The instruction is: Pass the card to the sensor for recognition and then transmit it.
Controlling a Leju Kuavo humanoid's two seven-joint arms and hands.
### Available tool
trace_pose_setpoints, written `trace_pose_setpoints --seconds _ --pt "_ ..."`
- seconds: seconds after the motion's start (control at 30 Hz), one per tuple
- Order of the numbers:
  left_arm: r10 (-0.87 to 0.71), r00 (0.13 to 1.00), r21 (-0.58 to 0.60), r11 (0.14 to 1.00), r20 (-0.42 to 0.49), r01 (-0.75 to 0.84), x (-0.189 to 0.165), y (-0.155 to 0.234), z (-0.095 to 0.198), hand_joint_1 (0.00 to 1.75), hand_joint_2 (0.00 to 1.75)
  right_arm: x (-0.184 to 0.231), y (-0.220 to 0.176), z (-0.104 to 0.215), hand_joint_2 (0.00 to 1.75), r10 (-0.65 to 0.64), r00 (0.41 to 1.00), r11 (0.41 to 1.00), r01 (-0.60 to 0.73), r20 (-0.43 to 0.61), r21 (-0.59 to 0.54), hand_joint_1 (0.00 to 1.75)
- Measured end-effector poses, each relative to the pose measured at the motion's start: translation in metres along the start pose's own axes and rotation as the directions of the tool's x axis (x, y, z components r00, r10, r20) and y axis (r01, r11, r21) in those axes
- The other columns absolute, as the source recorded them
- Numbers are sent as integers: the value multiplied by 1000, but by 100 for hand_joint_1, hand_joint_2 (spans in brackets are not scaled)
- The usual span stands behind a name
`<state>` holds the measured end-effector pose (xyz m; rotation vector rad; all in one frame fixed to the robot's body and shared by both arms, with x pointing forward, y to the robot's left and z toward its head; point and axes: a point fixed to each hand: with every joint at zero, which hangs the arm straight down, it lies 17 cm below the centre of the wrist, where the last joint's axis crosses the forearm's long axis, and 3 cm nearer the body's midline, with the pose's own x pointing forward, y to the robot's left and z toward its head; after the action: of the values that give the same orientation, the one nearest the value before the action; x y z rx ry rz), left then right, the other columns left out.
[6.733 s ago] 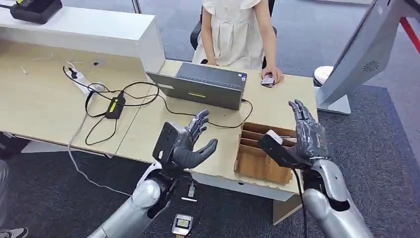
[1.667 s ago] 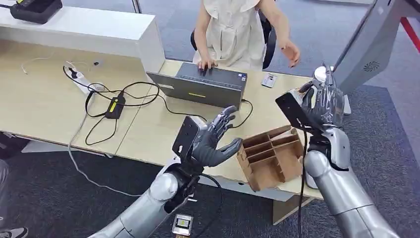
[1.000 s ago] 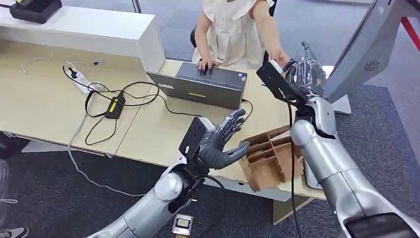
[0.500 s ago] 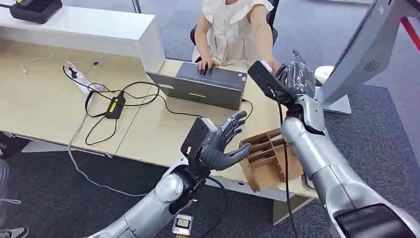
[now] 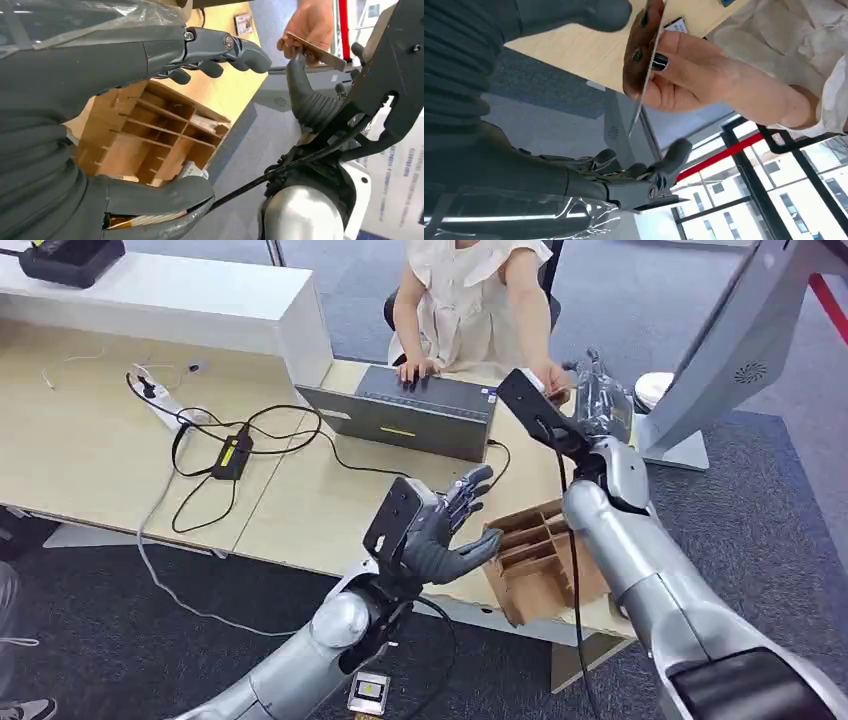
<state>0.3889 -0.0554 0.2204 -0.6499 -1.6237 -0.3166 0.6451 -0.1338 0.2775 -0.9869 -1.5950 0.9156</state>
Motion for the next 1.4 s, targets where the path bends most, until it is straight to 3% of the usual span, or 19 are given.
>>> trace_pose_setpoints --seconds 0.2,0.37,0.53,0.8,1.07,1.3,1.4 --pt "-8 1000 6 1000 -11 9 -4 3 1 0 175 6 -7 -1 175 -53 998 998 54 28 -35 0" --pt "-20 1000 17 1000 -16 20 -6 5 3 0 175 18 -27 -7 175 -180 980 979 187 86 -80 0" --pt "-31 999 59 998 -16 32 -9 15 6 0 175 32 -70 -16 175 -473 865 859 495 166 -134 0" --pt "-59 998 134 989 9 57 -1 35 13 0 175 28 -103 -14 175 -647 735 711 678 204 -188 0" --pt "-86 996 243 967 27 77 7 66 32 0 175 0 -41 38 175 -834 543 535 839 97 -104 0" --pt "-98 995 294 952 27 86 8 85 45 0 175 -15 -18 77 175 -870 487 480 873 77 -92 0" --pt "-104 994 305 948 26 91 9 93 49 0 175 -26 -9 103 175 -863 500 491 864 74 -114 0"
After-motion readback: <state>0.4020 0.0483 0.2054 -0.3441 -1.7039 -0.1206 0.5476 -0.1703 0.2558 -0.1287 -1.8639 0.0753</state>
